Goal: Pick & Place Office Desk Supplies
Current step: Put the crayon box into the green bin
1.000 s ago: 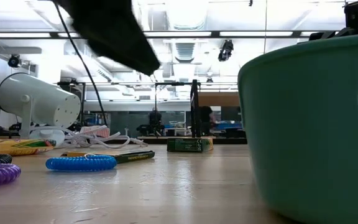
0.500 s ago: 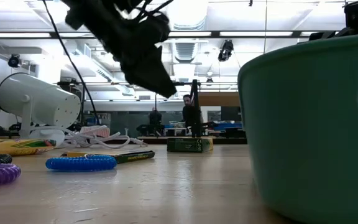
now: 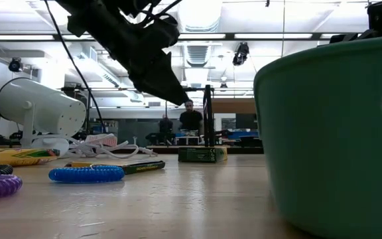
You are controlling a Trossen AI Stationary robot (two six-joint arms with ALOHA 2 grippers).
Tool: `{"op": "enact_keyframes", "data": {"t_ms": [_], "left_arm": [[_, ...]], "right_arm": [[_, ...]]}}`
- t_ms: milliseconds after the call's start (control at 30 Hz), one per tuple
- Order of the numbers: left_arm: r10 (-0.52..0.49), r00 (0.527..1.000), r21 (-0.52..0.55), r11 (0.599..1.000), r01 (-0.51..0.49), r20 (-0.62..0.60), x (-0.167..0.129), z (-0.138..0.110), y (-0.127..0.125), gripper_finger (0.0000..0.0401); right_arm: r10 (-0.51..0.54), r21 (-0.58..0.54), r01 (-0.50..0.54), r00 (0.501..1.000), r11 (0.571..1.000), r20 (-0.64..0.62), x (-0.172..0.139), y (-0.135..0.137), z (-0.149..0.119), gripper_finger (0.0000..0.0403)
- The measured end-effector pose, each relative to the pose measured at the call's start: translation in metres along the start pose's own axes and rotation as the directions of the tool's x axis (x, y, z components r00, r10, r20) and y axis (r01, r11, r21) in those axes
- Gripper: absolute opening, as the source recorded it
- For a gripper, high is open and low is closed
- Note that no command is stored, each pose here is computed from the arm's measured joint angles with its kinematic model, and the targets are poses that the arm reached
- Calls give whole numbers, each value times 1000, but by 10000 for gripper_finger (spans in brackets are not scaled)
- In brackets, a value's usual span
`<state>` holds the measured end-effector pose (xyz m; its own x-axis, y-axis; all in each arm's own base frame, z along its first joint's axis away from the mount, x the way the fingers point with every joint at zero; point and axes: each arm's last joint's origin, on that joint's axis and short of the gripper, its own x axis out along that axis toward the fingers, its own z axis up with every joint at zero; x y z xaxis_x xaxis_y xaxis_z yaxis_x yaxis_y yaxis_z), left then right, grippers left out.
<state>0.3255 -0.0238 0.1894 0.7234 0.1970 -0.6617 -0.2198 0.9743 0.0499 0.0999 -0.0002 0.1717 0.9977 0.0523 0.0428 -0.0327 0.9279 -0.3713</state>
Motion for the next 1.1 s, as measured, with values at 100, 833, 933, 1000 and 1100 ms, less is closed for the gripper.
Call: {"op": "enact_keyframes", "data": {"t_ms": [100, 833, 933, 1000, 1100], "left_arm": [[1, 1000, -7, 1000, -1, -5, 0, -1, 0, 216], [45, 995, 33, 998, -48, 86, -25, -15, -65, 216], [39, 995, 46, 998, -43, 88, -25, -16, -67, 216], [41, 995, 44, 998, -45, 89, -25, -15, -67, 216], [42, 995, 44, 998, -46, 89, -25, -15, -66, 216]], "right_arm": [[0, 0, 0, 1000, 1000, 0, 0, 0, 0, 8], [0, 0, 0, 1000, 1000, 0, 0, 0, 0, 8], [0, 0, 0, 1000, 1000, 0, 0, 0, 0, 8], [0, 0, 0, 1000, 1000, 0, 0, 0, 0, 8], [0, 0, 0, 1000, 1000, 0, 0, 0, 0, 8]]}}
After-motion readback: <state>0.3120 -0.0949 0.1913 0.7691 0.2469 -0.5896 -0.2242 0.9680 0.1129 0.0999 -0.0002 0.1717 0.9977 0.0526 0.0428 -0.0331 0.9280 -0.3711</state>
